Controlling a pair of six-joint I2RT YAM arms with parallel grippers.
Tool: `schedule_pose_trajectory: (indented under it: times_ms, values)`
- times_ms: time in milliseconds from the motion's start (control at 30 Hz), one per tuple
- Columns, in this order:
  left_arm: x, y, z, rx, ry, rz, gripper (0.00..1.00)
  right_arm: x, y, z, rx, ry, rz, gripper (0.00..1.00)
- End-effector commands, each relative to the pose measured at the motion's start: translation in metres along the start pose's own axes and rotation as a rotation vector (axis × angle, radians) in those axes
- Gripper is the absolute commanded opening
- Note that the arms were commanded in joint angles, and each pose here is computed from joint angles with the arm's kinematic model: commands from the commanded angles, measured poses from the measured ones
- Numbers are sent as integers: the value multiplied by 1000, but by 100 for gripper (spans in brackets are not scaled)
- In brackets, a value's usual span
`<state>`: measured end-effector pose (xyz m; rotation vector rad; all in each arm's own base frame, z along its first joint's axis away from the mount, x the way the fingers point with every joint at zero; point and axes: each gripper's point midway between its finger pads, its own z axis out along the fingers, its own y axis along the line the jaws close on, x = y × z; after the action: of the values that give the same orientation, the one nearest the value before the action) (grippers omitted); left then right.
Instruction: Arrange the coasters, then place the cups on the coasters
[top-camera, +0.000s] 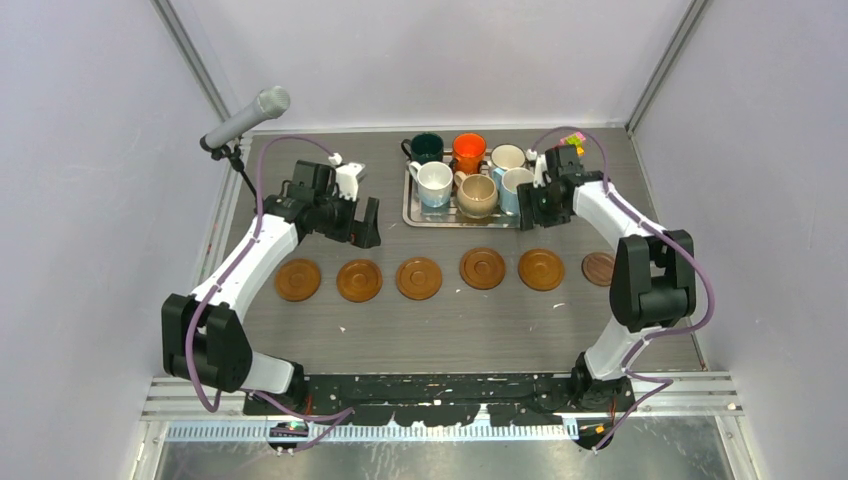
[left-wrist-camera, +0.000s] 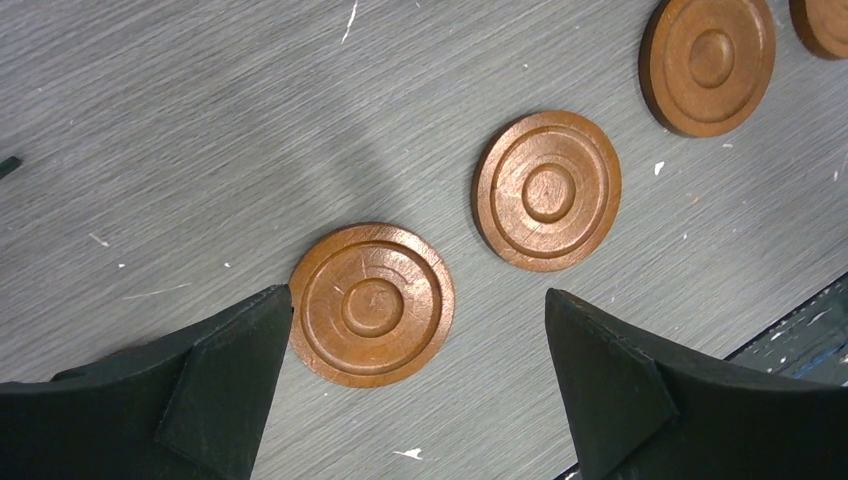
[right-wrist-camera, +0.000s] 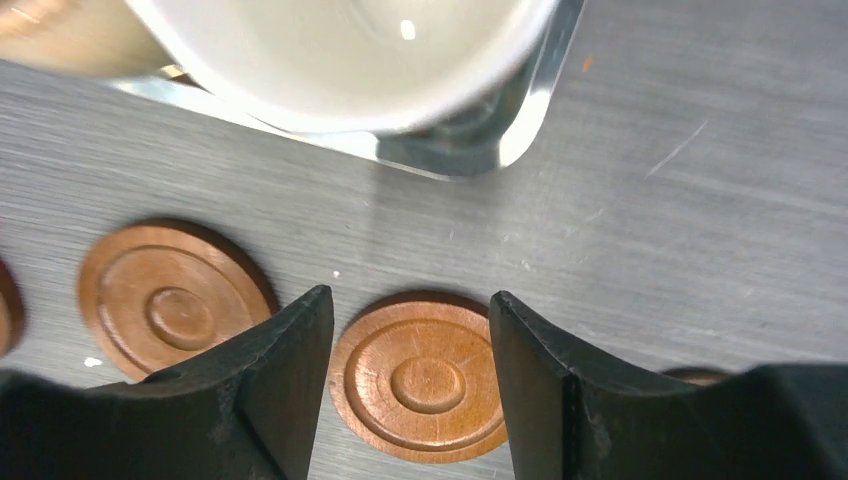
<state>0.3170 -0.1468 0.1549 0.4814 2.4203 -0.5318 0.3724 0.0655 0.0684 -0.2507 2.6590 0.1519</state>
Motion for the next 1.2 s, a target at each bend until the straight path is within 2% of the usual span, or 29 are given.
schedule_pose_trajectory:
  times_ms: [0,133,300,467,567,767,1000,1167]
  values:
    - [-3,-3,-6,29,-3,79,100,-48,15,-44,-78,-138,-72,63]
    - [-9,-9,-7,87,-8,172,100,-66,30,-56,-152,-182,-67,63]
    - [-36,-17,5,227,-9,477,100,-66,48,-67,-253,-169,-74,63]
    - [-73,-10,41,307,13,714,98,-52,52,-86,-322,-172,-78,63]
    - [-96,-8,62,337,-26,833,96,-40,42,-97,-357,-180,-48,63]
    - [-124,2,105,327,-76,1061,92,-22,-5,-115,-422,-213,131,63]
    - [-139,13,146,343,-109,1196,89,-6,-10,-114,-468,-233,221,63]
    - [-157,17,168,323,-154,1235,88,-6,-7,-117,-505,-237,257,63]
